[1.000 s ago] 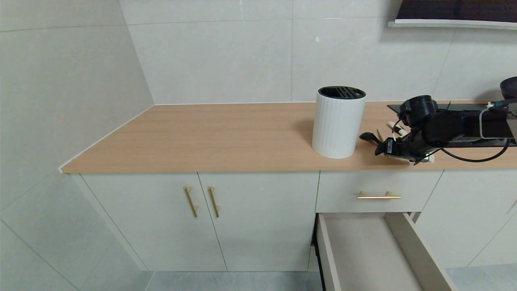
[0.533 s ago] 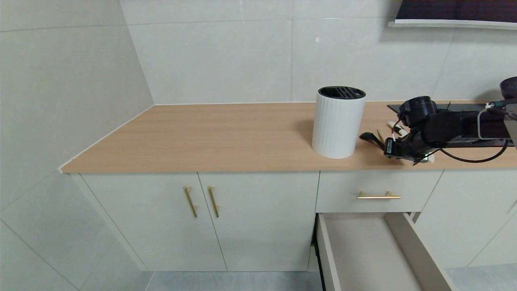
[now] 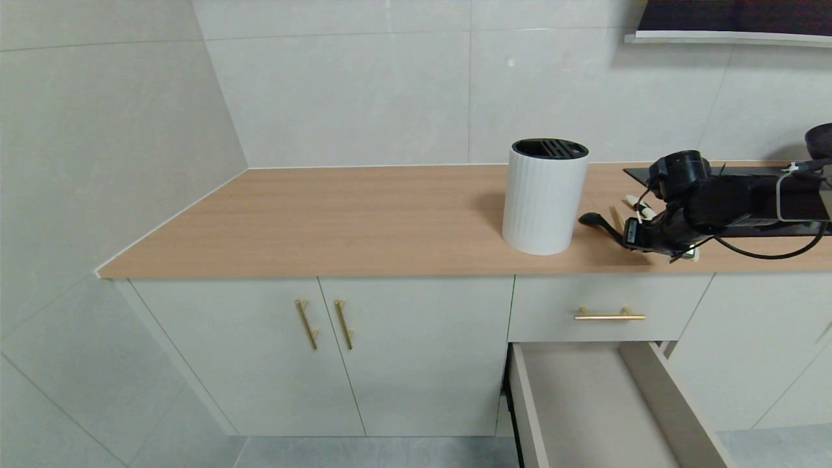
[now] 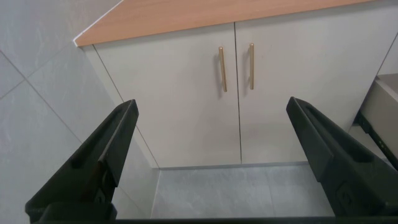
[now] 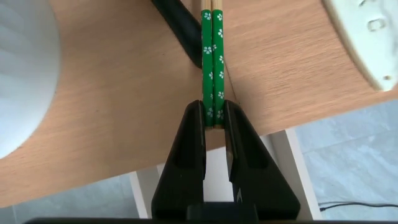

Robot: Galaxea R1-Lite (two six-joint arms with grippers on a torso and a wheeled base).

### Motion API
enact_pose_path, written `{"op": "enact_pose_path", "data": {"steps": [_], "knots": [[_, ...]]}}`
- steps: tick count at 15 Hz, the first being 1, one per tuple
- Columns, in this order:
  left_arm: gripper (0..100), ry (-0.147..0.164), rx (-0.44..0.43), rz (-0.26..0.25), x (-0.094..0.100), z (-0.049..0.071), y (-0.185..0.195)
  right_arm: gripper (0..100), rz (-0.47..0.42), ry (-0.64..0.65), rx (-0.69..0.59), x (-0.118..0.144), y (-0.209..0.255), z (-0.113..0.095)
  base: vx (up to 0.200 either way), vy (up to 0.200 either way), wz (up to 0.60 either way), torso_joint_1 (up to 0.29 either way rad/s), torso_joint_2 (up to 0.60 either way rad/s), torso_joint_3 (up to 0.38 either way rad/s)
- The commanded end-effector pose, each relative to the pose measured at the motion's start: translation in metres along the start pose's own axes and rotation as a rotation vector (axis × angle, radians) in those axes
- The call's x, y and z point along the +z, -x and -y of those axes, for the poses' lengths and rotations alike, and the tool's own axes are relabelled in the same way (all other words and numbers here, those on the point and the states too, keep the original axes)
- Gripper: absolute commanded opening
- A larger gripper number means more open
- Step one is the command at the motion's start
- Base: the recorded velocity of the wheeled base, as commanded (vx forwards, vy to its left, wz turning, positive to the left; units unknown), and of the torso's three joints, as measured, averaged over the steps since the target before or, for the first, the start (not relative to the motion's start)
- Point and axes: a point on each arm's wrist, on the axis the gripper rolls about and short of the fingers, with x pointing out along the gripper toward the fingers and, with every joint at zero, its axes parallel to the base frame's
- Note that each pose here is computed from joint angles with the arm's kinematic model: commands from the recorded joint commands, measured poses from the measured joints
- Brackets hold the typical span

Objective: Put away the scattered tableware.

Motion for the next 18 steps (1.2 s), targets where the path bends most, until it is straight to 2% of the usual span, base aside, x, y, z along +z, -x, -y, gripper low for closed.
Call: {"op": "enact_pose_path", "data": {"steps": [1, 4, 6, 8, 10, 12, 13, 16, 18], "knots": [[100, 0.000, 0.000, -0.001, 0.000, 0.000, 0.000, 0, 0.044, -0.032, 0.021, 0.010, 0.037, 0.003, 0.000, 0.000, 0.00, 0.000, 0.00, 0.000], [100, 0.000, 0.000, -0.001, 0.000, 0.000, 0.000, 0, 0.109, -0.049, 0.046, 0.015, 0.105, 0.016, 0.000, 0.000, 0.00, 0.000, 0.00, 0.000], [100, 0.000, 0.000, -0.002, 0.000, 0.000, 0.000, 0, 0.124, -0.050, 0.054, 0.007, 0.139, 0.025, 0.000, 0.000, 0.00, 0.000, 0.00, 0.000], [100, 0.000, 0.000, -0.001, 0.000, 0.000, 0.000, 0, 0.083, -0.028, 0.081, -0.022, 0.174, 0.039, 0.000, 0.000, 0.00, 0.000, 0.00, 0.000], [100, 0.000, 0.000, -0.002, 0.000, 0.000, 0.000, 0, 0.046, 0.079, 0.072, -0.054, 0.196, 0.054, 0.000, 0.000, 0.00, 0.000, 0.00, 0.000], [100, 0.000, 0.000, -0.001, 0.000, 0.000, 0.000, 0, 0.049, 0.097, 0.100, -0.075, 0.222, 0.064, 0.000, 0.000, 0.00, 0.000, 0.00, 0.000], [100, 0.000, 0.000, -0.001, 0.000, 0.000, 0.000, 0, 0.056, 0.114, 0.159, -0.092, 0.242, 0.067, 0.000, 0.000, 0.00, 0.000, 0.00, 0.000], [100, 0.000, 0.000, -0.001, 0.000, 0.000, 0.000, 0, -0.001, 0.203, 0.173, -0.128, 0.249, 0.076, 0.000, 0.000, 0.00, 0.000, 0.00, 0.000], [100, 0.000, 0.000, -0.001, 0.000, 0.000, 0.000, 0, -0.050, 0.252, 0.185, -0.141, 0.243, 0.073, 0.000, 0.000, 0.00, 0.000, 0.00, 0.000]]}}
